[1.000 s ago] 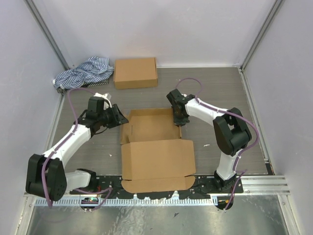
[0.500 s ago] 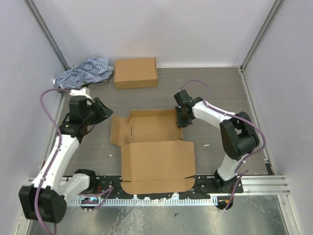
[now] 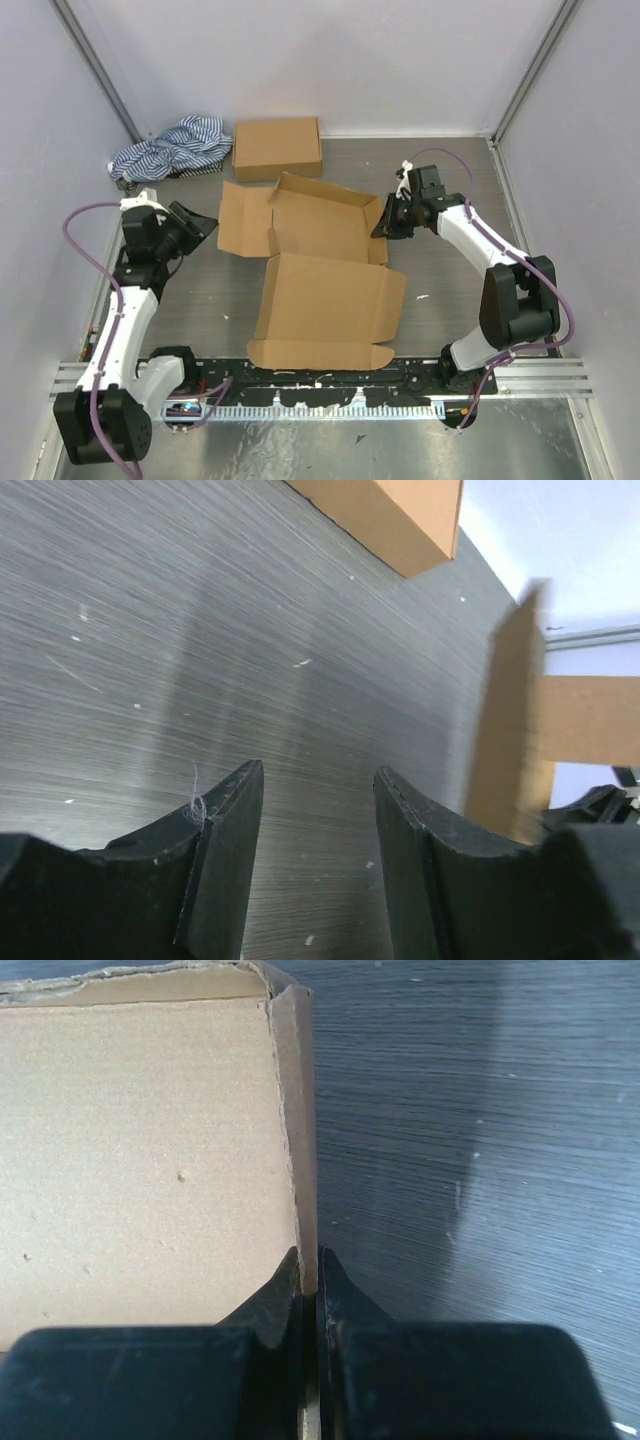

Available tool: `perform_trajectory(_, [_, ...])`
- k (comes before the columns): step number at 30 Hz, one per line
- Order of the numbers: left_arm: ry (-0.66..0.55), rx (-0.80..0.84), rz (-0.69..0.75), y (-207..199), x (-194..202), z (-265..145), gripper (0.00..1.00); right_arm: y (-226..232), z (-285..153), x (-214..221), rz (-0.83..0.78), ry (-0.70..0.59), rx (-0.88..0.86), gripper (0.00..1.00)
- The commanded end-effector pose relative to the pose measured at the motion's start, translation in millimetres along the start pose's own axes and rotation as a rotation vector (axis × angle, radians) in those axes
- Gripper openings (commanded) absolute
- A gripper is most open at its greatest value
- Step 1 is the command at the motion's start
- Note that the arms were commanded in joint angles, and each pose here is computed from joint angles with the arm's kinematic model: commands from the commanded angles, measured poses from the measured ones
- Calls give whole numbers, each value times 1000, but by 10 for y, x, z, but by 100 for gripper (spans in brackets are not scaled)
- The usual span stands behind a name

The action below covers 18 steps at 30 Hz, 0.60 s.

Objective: Fold the paper box

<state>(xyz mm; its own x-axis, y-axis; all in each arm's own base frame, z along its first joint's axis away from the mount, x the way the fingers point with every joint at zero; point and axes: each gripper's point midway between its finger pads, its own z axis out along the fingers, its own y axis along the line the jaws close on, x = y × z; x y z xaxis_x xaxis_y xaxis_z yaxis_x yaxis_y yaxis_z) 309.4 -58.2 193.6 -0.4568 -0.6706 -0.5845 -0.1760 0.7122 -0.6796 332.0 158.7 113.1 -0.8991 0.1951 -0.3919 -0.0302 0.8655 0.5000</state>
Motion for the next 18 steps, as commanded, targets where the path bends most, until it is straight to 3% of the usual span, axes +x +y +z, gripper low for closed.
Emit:
perform_trajectory(1, [38,223,-154,-310,38,131,55,378,-248,-148,-20,-47,-223,1])
perform_trajectory(8, [102,505,-333,-654,88,187,54,468,-343,-176,-32,-56,-258,1])
perform_trajectory(18, [64,690,-369,-943,-54,-51,54,461,-307,-113,-36,-31,-271,1])
